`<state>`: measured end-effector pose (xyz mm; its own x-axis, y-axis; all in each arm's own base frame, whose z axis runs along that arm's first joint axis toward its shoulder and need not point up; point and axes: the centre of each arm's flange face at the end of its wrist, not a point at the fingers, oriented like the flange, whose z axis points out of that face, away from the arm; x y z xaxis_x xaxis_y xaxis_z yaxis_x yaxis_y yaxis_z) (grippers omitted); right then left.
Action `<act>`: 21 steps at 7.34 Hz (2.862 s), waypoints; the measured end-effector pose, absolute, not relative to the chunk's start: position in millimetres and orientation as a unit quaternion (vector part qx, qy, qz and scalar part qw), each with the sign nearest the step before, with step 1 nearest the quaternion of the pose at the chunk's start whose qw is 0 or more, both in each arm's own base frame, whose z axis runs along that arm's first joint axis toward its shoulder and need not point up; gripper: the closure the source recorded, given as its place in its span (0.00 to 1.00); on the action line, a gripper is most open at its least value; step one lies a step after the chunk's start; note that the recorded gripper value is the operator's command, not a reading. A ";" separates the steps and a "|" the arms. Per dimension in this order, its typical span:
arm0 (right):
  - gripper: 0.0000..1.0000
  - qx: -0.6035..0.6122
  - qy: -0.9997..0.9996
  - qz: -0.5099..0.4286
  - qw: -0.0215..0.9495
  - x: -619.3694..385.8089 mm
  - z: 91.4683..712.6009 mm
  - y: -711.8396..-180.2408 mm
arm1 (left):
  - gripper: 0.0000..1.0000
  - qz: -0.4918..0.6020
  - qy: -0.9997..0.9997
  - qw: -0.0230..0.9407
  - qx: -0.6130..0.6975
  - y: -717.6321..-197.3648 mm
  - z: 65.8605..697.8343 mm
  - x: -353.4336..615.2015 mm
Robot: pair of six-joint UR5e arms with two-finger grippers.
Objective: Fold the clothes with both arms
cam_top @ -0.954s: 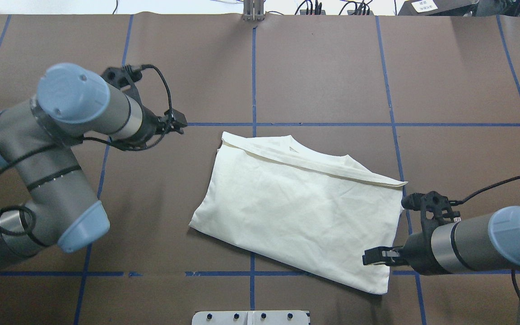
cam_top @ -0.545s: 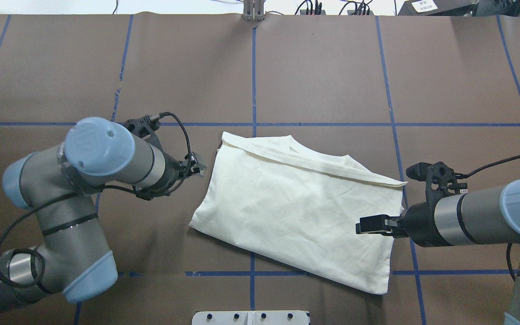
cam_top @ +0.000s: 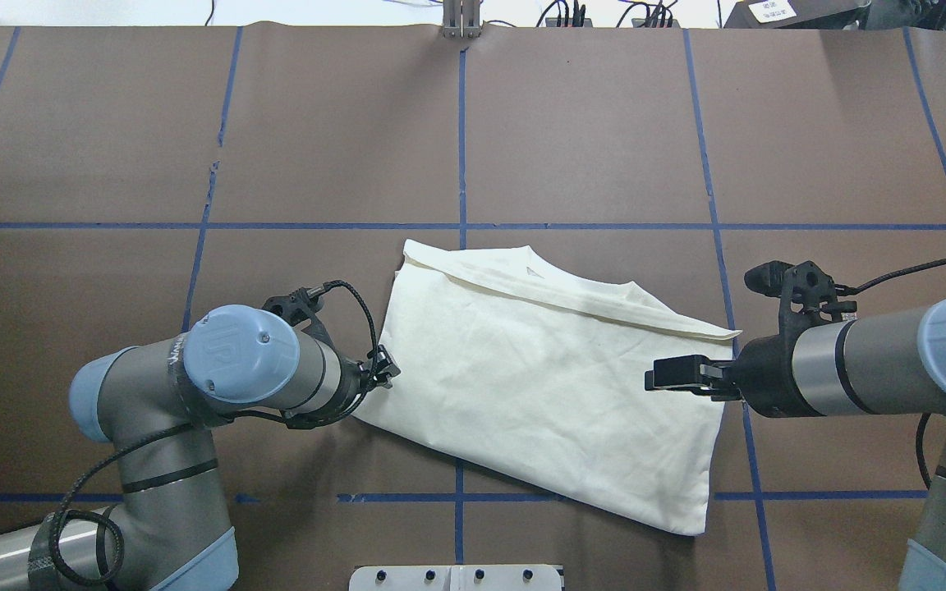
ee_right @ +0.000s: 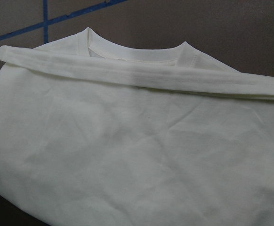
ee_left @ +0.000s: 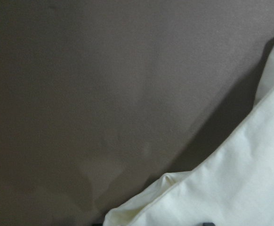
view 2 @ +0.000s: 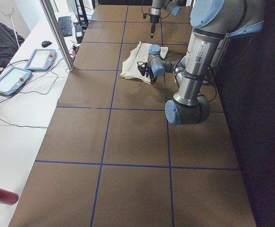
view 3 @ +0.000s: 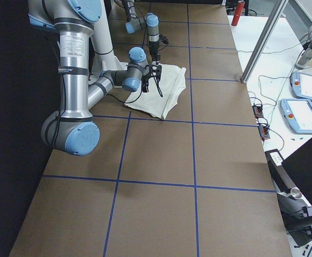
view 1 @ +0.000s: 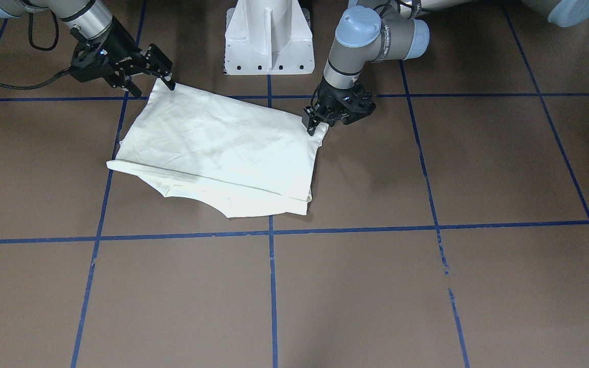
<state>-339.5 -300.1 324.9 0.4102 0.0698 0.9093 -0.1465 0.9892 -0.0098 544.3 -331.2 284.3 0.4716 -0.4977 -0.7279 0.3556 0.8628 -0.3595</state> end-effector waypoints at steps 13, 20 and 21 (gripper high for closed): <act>0.00 0.036 -0.543 0.064 0.836 -342.4 320.1 -302.7 | 0.70 -0.251 0.423 0.867 -0.079 -330.1 288.4 547.8; 0.00 0.036 -0.542 0.066 0.837 -341.3 321.0 -304.2 | 1.00 -0.252 0.428 0.865 -0.073 -339.5 282.7 538.4; 0.00 0.036 -0.542 0.066 0.837 -340.6 321.0 -304.4 | 1.00 -0.257 0.425 0.866 -0.059 -359.6 284.7 528.0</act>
<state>-340.6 -304.4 321.0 0.4034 0.0717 0.9122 -0.1506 0.9885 -0.0111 528.0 -359.6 284.7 0.5076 -0.4955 -0.7048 0.3945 0.8610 -0.3212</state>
